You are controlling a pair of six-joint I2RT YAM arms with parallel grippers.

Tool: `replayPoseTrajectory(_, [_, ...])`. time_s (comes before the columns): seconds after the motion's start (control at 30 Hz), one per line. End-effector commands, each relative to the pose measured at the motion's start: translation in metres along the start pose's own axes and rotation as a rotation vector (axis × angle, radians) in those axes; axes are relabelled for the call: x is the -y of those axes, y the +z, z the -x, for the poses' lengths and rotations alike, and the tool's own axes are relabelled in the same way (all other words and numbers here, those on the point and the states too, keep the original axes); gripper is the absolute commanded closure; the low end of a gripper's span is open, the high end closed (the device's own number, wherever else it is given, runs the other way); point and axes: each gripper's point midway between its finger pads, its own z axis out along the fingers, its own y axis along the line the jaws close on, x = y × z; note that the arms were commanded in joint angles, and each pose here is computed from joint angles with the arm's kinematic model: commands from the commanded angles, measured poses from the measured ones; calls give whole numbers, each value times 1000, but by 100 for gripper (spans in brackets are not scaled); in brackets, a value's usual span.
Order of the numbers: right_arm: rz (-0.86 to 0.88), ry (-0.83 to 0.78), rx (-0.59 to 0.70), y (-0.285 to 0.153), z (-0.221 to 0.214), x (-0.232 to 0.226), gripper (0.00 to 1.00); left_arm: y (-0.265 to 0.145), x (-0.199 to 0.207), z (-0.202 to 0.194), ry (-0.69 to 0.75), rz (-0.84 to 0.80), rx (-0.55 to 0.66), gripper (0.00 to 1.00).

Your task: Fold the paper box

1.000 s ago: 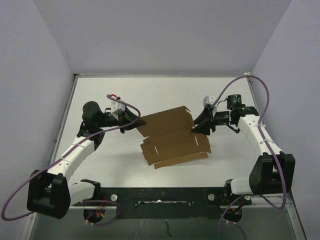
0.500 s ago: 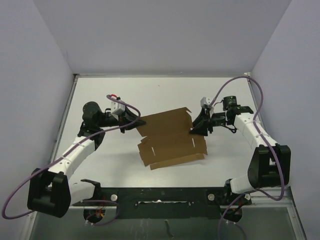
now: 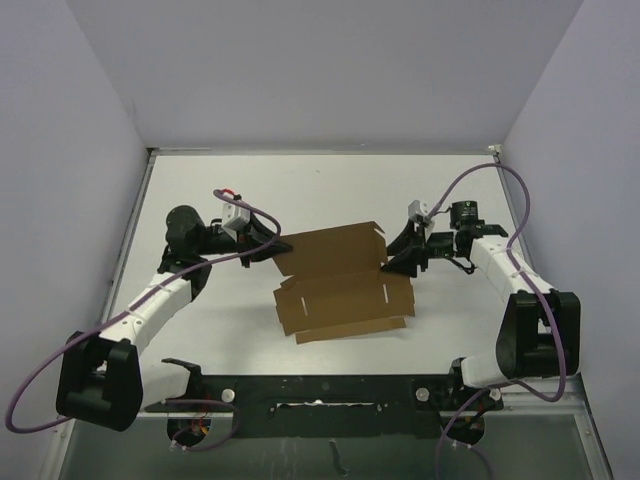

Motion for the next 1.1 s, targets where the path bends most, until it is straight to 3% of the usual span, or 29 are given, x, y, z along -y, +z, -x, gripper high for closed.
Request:
replayPoseTrajectory(0.0, [23, -99, 55, 4, 17, -2, 57, 3, 7, 12, 63, -47, 26, 100])
replayPoseTrajectory(0.37, [85, -130, 76, 17, 9, -14, 59, 3, 2, 11, 58, -25, 31, 100])
replayPoseTrajectory(0.47, [85, -123, 68, 19, 7, -13, 64, 3, 1, 11, 55, -24, 30, 100])
replayPoseTrajectory(0.57, [86, -115, 58, 23, 6, -12, 74, 3, 1, 10, 53, -24, 29, 100])
replayPoseTrajectory(0.7, [94, -99, 53, 26, 5, -12, 99, 3, 1, 10, 52, -26, 28, 100])
replayPoseTrajectory(1.07, [70, -99, 19, 22, 10, -10, 100, 1, -2, 10, 56, -5, 28, 100])
